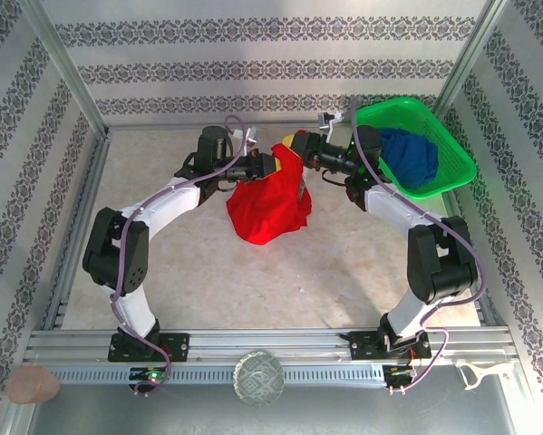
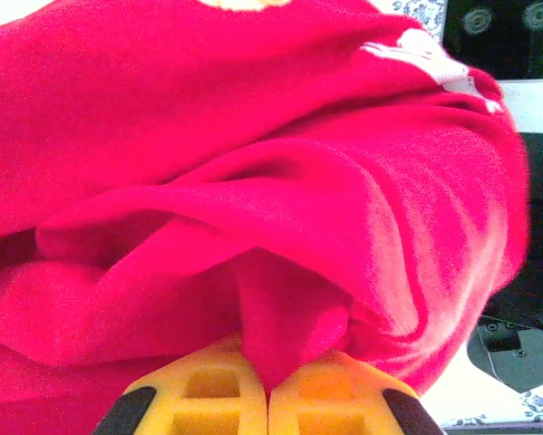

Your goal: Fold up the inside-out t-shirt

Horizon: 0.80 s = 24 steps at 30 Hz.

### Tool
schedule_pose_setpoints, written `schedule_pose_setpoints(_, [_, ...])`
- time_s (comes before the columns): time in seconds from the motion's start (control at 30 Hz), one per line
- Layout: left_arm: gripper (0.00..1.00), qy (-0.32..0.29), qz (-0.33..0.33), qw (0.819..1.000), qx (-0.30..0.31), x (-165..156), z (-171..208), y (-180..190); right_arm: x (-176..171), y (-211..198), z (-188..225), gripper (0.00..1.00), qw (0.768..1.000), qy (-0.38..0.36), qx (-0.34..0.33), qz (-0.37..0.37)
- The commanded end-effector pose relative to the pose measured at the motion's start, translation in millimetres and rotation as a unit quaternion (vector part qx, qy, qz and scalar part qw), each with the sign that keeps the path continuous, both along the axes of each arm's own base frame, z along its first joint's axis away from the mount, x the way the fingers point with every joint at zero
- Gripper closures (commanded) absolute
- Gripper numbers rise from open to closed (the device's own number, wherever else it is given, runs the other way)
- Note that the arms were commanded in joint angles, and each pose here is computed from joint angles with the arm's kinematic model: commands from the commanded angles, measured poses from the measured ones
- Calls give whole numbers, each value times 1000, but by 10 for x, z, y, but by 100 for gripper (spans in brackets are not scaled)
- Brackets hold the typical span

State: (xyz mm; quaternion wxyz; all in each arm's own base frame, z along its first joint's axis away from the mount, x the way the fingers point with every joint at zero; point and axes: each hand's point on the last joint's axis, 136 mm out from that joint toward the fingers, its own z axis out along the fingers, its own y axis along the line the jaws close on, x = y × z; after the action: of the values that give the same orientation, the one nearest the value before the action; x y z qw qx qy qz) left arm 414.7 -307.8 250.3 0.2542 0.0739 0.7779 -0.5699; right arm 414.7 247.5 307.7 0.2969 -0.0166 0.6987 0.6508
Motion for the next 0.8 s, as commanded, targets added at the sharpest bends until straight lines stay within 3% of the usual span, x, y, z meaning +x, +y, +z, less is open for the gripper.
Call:
schedule_pose_setpoints(0.0, [100,-47,-26,999,-8,-159,194,-20,125,-97,215,84,999,-37,15,-30])
schedule_pose_setpoints(0.07, [100,-54,-38,998,-9,-240,228,-27,198,-95,206,99,999,-32,19,-36])
schedule_pose_setpoints(0.1, [100,-56,-43,997,-8,-294,231,-26,234,-104,204,100,998,-30,20,-42])
schedule_pose_setpoints(0.27, [100,-43,-76,996,11,-618,23,-17,400,-267,400,99,995,-52,36,-72])
schedule_pose_setpoints(0.43, [100,8,-116,993,20,-902,-341,-52,421,-338,684,100,994,-78,52,-61])
schedule_pose_setpoints(0.47, [93,13,-117,993,18,-922,-370,-57,405,-337,731,100,994,-83,52,-54])
schedule_pose_setpoints(0.53, [52,15,-113,993,13,-926,-380,-60,339,-301,821,100,994,-93,51,-28])
schedule_pose_setpoints(0.57, [42,12,-105,994,14,-907,-369,-46,310,-290,852,100,994,-96,50,-16])
schedule_pose_setpoints(0.7, [27,-23,-33,999,27,-660,-214,122,135,-248,925,100,993,-101,42,39])
schedule_pose_setpoints(0.77, [25,-40,21,998,33,-481,-94,276,42,-251,947,100,992,-103,37,62])
